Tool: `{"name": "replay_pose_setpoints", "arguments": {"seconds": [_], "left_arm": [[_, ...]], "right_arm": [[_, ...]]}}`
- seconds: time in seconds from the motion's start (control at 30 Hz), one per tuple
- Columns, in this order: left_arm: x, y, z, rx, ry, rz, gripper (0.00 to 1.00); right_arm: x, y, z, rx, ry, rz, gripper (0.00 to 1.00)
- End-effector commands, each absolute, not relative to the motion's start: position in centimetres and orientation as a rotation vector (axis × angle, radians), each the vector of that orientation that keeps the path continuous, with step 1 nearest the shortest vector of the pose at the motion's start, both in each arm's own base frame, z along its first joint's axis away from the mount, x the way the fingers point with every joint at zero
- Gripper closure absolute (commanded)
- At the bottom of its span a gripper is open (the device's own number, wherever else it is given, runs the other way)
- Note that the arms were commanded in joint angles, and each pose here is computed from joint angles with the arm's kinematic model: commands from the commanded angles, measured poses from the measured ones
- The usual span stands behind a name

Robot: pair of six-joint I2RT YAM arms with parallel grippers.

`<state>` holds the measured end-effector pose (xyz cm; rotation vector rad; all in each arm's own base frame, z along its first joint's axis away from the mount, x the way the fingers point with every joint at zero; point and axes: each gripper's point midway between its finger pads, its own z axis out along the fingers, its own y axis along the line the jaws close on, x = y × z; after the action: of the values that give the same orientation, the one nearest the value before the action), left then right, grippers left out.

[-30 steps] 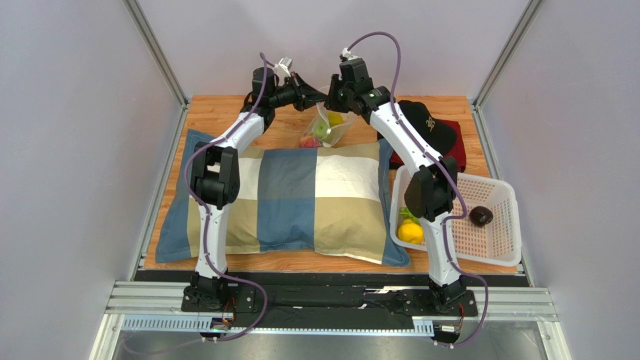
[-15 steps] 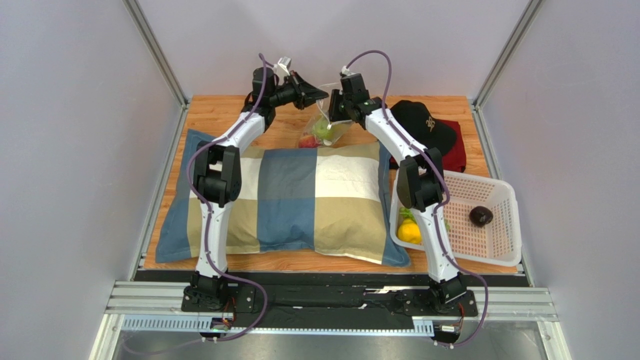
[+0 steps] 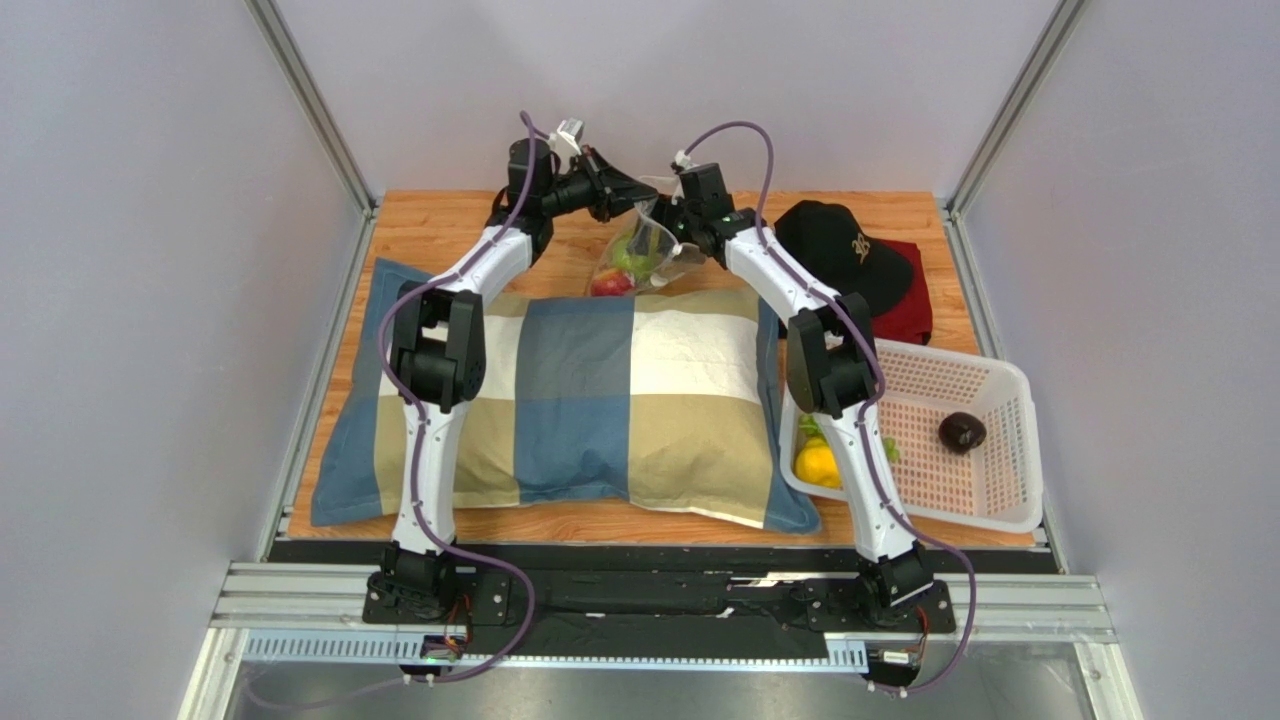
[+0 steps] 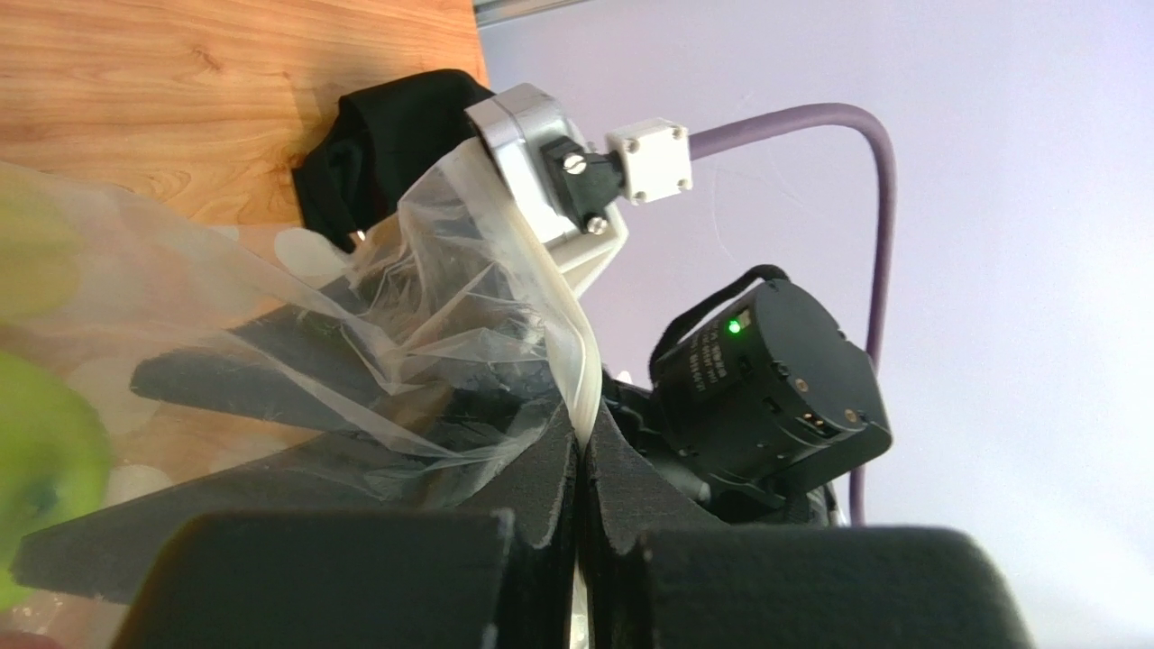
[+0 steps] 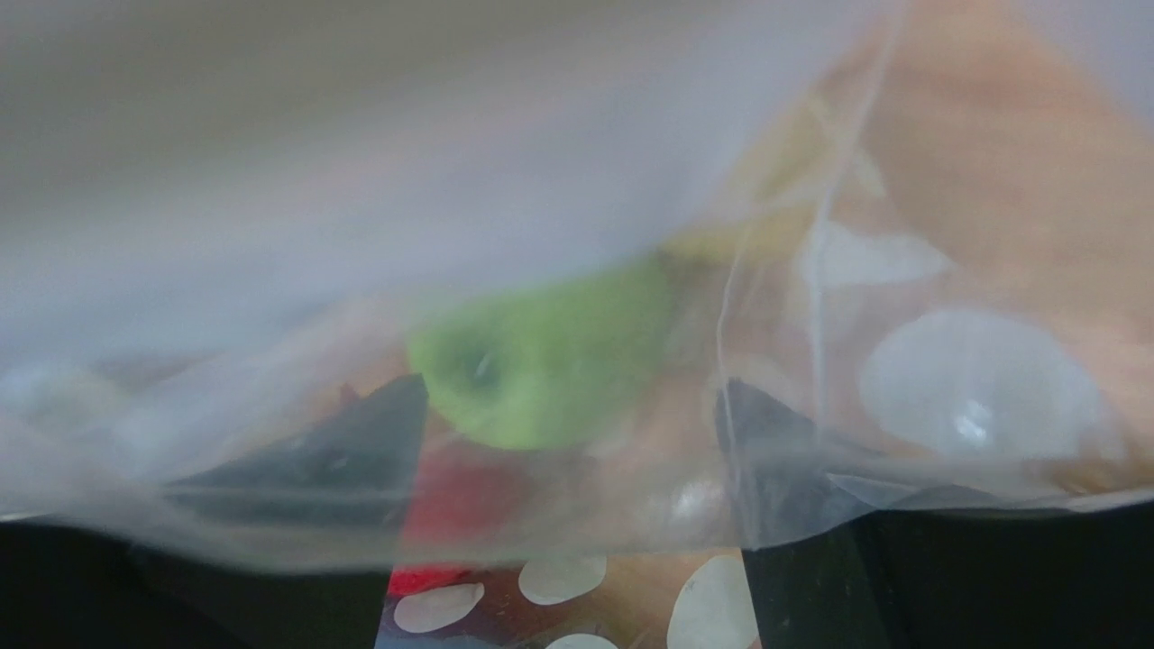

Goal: Open the zip-top bag and remove the fake food

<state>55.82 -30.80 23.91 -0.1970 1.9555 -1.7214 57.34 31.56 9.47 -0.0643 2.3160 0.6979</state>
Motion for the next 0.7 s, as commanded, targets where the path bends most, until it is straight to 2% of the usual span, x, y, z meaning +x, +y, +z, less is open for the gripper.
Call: {"name": "replay_pose_setpoints", "arguments": {"seconds": [0.0,0.17,0.27,0.3,0.37,0.4,0.47,0.5,0.6,0.67], "left_arm": [[55.3,-31.6,25.7,-0.126,1.899,-1.743,1.00],[54.7,-31.5,24.7,-0.131,1.918,-1.743,1.00],[54.4,-31.4,24.3,-0.132,1.929,-1.739,1.00],[54.4,-31.4,24.2,-0.136,1.931,-1.738,1.00],[54.4,-31.3,24.4,-0.132,1.928,-1.737,1.00],[54.3,-31.3,24.5,-0.131,1.929,-1.738,1.00],[54.4,-31.1,24.6,-0.129,1.928,-1.734,1.00],[54.6,-30.8,24.7,-0.132,1.920,-1.727,1.00],[55.2,-30.0,24.7,-0.162,1.915,-1.714,1.00],[55.6,-29.2,25.0,-0.189,1.902,-1.717,1.00]], "right_arm": [[57.9,33.2,8.5,-0.050,2.292,0.769,0.15],[58.5,34.0,6.3,0.021,2.305,0.829,0.15],[58.7,34.8,6.6,0.029,2.275,0.882,0.21],[58.9,34.8,6.7,0.031,2.267,0.896,0.28],[59.2,35.1,7.8,0.039,2.232,0.945,0.35],[59.2,35.2,9.0,0.034,2.211,0.951,0.49],[59.2,34.9,10.2,0.037,2.199,0.947,0.56],[59.2,34.6,12.6,0.044,2.167,0.943,0.65],[58.6,33.6,14.8,0.057,2.165,0.928,0.84],[57.7,32.9,17.4,0.036,2.154,0.905,0.87]]}}
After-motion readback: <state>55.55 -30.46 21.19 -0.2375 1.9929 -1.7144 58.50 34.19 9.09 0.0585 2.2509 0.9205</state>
